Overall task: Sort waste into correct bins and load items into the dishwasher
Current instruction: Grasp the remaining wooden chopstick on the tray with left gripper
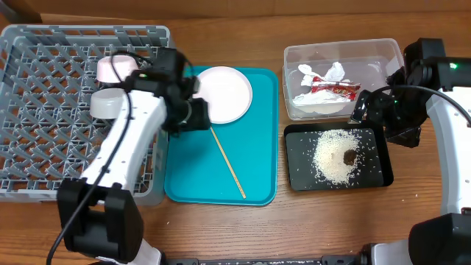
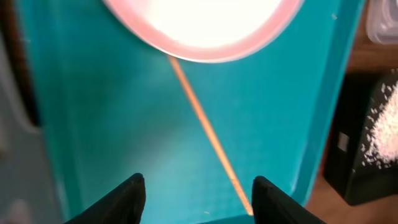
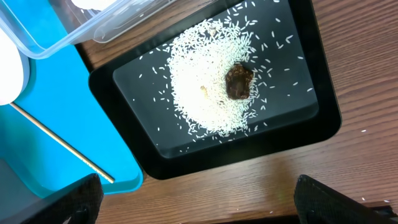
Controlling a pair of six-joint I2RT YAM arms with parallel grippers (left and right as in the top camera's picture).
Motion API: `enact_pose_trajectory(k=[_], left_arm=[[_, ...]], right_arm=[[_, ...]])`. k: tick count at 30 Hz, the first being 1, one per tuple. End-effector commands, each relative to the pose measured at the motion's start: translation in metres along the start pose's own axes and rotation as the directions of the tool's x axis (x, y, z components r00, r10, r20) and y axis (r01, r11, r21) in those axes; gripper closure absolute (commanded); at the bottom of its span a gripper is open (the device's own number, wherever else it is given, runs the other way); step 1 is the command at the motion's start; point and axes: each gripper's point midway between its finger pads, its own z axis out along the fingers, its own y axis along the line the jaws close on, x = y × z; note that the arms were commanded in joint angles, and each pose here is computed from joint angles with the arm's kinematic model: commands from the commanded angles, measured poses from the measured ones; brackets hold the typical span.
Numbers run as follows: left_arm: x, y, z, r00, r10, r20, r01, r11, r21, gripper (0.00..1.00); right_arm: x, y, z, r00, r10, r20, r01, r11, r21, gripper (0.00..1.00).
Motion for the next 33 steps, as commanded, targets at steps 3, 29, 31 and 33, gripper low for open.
enact_pose_trajectory(k=[3,29,31,33], left_arm=[[0.029,-0.016,0.024,0.978,-0.206,-0.042,0.201,0.975,-0.098,0.38],[0.050,-0.005,0.104,0.977,-0.198,0.079,0.212,0.944,-0.251,0.31],[0.055,-0.002,0.115,0.978,-0.206,0.046,0.211,0.941,-0.264,0.29],[0.055,-0.002,0.118,0.977,-0.208,0.038,0.210,0.940,-0.267,0.30]], right_arm=[[-0.003,0.003,-0.013,0.999,-0.015,0.050,0.015,1.000,-0.016,0.00],[-0.003,0.003,-0.013,0.999,-0.015,0.050,0.015,1.000,-0.016,0.00],[-0.003,0.003,-0.013,0.999,-0.015,0.050,0.016,1.000,-0.016,0.00],[-0.003,0.003,-0.013,0.999,-0.015,0.050,0.015,1.000,-0.016,0.00]])
